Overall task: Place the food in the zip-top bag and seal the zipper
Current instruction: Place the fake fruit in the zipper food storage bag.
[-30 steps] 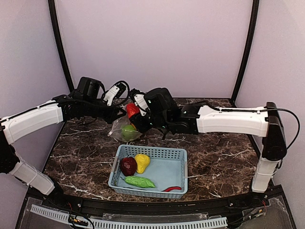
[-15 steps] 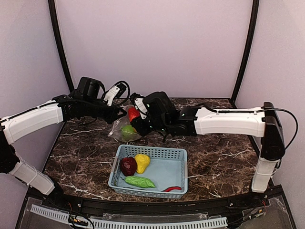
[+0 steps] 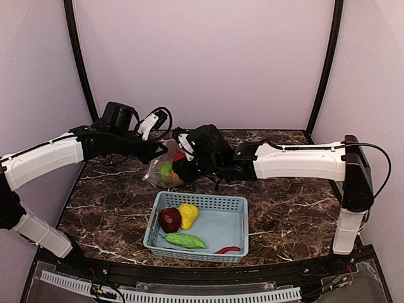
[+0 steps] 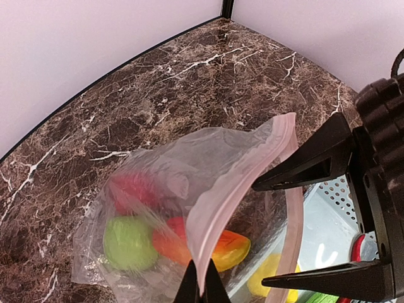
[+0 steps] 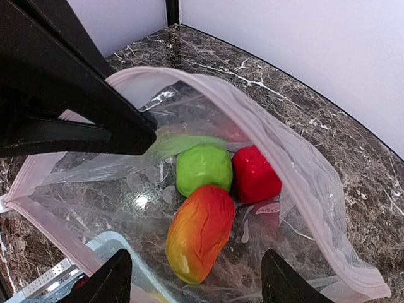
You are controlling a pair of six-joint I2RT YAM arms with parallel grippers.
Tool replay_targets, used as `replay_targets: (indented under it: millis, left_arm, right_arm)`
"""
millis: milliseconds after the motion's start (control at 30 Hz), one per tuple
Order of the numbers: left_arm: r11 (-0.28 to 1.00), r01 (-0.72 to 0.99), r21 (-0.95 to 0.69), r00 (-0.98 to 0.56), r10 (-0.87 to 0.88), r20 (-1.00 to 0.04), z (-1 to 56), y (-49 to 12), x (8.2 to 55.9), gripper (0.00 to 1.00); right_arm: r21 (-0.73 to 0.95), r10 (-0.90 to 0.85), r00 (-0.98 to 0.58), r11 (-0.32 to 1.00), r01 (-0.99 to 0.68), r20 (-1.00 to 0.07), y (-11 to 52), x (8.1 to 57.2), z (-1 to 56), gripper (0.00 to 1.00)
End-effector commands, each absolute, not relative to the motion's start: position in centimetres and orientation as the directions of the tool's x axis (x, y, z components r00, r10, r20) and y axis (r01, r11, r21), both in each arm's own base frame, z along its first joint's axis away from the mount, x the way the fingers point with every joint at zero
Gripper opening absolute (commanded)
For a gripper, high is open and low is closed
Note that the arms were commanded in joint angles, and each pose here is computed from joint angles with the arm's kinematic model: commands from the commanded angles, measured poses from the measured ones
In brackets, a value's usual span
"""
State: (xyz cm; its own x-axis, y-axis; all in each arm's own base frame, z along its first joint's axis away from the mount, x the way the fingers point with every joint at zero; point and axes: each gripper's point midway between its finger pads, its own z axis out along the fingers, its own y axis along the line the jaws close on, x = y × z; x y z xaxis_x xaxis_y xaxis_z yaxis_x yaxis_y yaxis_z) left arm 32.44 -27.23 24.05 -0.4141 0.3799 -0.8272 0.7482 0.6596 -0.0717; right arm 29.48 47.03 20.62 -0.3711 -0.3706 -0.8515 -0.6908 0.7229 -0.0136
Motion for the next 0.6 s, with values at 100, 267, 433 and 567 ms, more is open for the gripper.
replay_targets:
  millis: [100,267,433,567]
  left_arm:
    - [0.66,0.748,-0.077,-0.421,0.38,-0.824,24.2,-26.8,31.8,0.01]
    - [0.662,0.746,-0.074,-0.419,0.38,-0.824,24.3,-26.8,31.8,0.01]
    - [0.668,0.741,-0.065,-0.416,0.382,-0.825,24.3,-26.6,31.9,0.01]
    - [0.682,0.73,-0.042,-0.416,0.395,-0.819,23.9,-26.3,32.3,0.01]
  right_arm:
    - [-0.007,-0.346,-0.367,0.736,-0.677,-0.863,47.0,30.1,21.8,0.69]
    - [0.013,-0.327,-0.363,0.727,-0.687,-0.873,47.0,29.7,23.1,0.69]
    - [0.051,-0.293,-0.367,0.718,-0.694,-0.883,46.2,28.9,25.6,0.71]
    - [0.102,-0.272,-0.388,0.69,-0.716,-0.881,45.3,27.4,27.0,0.76]
